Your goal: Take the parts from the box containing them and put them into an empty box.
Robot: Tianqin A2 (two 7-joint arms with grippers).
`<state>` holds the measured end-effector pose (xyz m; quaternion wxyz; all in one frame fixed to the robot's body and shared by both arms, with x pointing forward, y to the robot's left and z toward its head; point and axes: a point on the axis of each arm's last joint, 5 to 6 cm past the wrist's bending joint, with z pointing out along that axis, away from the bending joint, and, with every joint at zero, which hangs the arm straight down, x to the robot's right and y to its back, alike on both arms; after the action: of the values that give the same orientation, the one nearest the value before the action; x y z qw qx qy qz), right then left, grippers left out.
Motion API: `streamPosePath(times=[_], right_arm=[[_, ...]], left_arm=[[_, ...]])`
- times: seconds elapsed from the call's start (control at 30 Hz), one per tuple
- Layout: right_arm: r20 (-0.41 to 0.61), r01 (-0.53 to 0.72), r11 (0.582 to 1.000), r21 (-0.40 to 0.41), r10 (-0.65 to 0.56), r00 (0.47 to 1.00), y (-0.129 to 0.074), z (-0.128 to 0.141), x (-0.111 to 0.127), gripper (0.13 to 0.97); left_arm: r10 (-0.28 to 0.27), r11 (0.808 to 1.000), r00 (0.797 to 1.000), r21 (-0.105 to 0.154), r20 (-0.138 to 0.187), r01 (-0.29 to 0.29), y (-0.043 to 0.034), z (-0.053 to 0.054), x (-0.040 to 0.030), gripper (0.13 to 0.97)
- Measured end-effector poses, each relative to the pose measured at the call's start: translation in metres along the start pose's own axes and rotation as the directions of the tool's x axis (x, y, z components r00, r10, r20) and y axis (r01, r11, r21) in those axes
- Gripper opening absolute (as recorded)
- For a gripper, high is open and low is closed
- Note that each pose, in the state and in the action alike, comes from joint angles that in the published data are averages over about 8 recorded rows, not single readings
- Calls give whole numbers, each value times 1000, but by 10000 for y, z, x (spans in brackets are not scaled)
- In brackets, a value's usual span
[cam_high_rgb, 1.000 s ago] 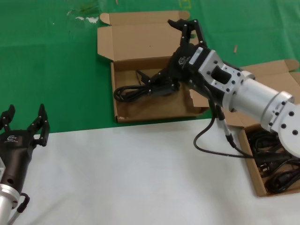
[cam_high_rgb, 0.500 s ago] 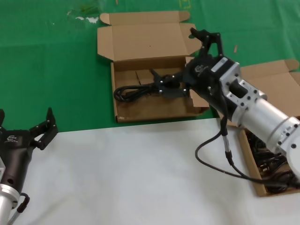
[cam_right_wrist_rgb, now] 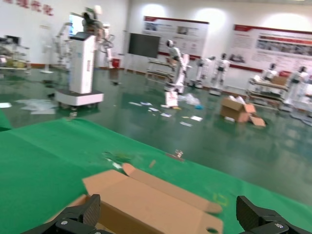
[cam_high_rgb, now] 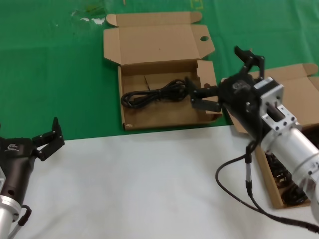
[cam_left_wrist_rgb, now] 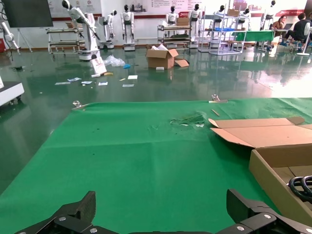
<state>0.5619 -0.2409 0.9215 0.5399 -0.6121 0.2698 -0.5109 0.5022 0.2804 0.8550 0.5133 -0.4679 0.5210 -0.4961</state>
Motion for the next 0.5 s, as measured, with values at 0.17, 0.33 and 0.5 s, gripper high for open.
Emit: streamPosePath(times=[0.17,0.33,0.5], right_arm=[[-62,-53,998,-18,52,997,120,-121,-9,966],[-126,-106,994,-38,100,987,239,-251,-19,966],[-193,-157,986,-60,143,971,358,-389,-29,966]], left_arm=[[0,1000,1000,0,0,0,0,0,0,928],[0,1000,1000,0,0,0,0,0,0,954],[0,1000,1000,0,0,0,0,0,0,965]])
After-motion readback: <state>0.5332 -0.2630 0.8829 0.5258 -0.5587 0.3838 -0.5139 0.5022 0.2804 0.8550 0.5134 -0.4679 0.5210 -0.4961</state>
